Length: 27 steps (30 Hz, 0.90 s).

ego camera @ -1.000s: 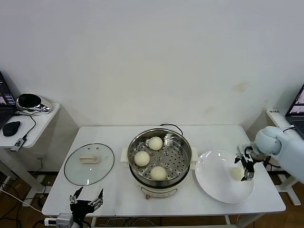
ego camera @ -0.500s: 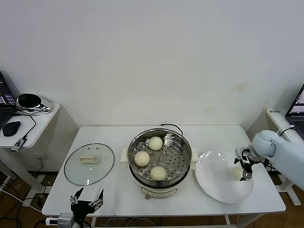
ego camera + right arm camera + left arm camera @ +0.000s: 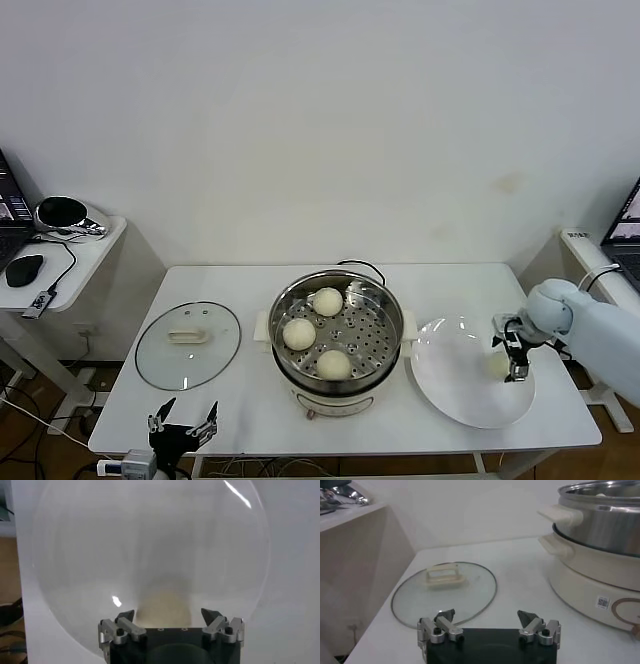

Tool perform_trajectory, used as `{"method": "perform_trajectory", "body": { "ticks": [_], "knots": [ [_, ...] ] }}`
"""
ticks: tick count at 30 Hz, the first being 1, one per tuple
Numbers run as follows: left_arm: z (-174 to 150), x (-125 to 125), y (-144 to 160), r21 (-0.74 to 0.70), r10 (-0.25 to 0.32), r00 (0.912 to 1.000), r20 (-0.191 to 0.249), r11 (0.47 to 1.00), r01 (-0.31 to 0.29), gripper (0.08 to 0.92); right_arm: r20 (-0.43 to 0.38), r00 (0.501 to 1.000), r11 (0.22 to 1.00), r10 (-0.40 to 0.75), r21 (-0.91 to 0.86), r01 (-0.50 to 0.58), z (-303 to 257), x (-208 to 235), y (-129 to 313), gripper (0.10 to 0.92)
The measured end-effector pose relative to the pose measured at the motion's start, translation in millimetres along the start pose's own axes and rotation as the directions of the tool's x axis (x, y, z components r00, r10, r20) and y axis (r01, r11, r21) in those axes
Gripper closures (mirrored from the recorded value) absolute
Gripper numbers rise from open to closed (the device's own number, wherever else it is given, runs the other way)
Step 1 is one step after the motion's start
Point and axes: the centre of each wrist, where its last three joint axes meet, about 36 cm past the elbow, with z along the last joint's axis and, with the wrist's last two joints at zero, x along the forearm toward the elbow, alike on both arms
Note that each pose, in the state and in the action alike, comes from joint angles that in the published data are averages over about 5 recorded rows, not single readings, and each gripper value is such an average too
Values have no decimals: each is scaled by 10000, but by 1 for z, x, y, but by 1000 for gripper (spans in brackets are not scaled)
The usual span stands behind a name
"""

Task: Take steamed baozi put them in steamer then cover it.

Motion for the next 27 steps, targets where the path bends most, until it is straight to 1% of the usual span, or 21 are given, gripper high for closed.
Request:
{"method": "perform_trajectory", "body": {
  "ticks": [6, 8, 11, 14, 21, 27],
  "knots": [
    [0, -1, -1, 7, 13, 10000, 9, 10000, -13, 177, -17, 10000, 10000, 22, -83, -22, 1, -2, -1, 204],
    [0, -1, -1, 8, 17, 10000, 6, 10000, -17, 177, -8, 10000, 9999, 28, -121, -28, 1, -3, -1, 230],
    [0, -1, -1, 9, 18, 10000, 2, 10000, -18, 177, 15, 10000, 9999, 28, -158, -28, 1, -3, -1, 305],
    [0, -1, -1, 11, 12, 10000, 22, 10000, -12, 177, 43, 10000, 9998, 49, -209, -48, 2, -2, -2, 355],
    [-1, -3, -2, 22, 23, 10000, 31, 10000, -23, 177, 40, 9999, 9995, 105, -306, -103, 5, 7, -3, 369],
    [-4, -3, -2, 6, -6, 9999, 123, 10000, 6, 177, 214, 9995, 9989, 241, -413, -232, 4, 29, -10, 369]
  ]
}}
